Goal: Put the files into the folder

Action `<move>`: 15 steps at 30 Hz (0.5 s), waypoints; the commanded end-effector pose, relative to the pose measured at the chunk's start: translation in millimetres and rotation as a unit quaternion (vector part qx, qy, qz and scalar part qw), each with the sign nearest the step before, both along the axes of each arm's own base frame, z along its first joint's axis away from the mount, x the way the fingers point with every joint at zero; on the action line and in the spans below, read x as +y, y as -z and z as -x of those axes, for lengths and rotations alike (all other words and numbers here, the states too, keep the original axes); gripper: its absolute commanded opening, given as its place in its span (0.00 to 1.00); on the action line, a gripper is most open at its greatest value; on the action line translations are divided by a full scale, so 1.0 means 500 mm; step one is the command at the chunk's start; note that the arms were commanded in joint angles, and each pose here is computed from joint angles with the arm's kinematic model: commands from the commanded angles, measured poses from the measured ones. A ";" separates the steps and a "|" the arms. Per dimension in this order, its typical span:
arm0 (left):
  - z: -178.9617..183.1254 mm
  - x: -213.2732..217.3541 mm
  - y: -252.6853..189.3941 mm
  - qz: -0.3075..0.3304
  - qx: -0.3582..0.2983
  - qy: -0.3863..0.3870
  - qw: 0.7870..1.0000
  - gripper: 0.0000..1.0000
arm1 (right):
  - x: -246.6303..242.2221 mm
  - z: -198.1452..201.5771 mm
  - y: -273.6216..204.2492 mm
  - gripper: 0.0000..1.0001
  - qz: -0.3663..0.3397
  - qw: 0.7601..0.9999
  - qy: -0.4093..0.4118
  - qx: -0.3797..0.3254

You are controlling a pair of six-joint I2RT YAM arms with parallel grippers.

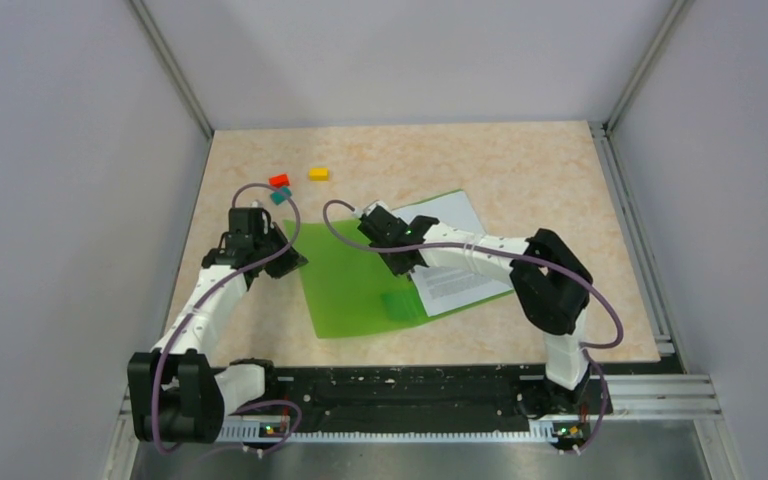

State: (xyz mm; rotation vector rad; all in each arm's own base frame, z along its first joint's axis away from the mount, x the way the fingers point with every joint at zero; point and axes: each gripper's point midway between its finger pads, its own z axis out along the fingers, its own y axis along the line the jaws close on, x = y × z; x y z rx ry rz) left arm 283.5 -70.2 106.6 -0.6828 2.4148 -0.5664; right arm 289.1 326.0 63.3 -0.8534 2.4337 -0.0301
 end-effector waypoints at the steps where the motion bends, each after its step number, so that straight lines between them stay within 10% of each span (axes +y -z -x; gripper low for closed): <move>1: -0.014 0.020 -0.012 -0.024 -0.009 -0.014 1.000 0.00 | -0.034 0.036 0.021 0.00 0.018 1.000 0.007 0.024; 15: -0.010 0.026 -0.003 -0.026 -0.001 -0.019 0.999 0.00 | -0.091 0.052 0.078 0.00 0.038 0.998 0.030 0.042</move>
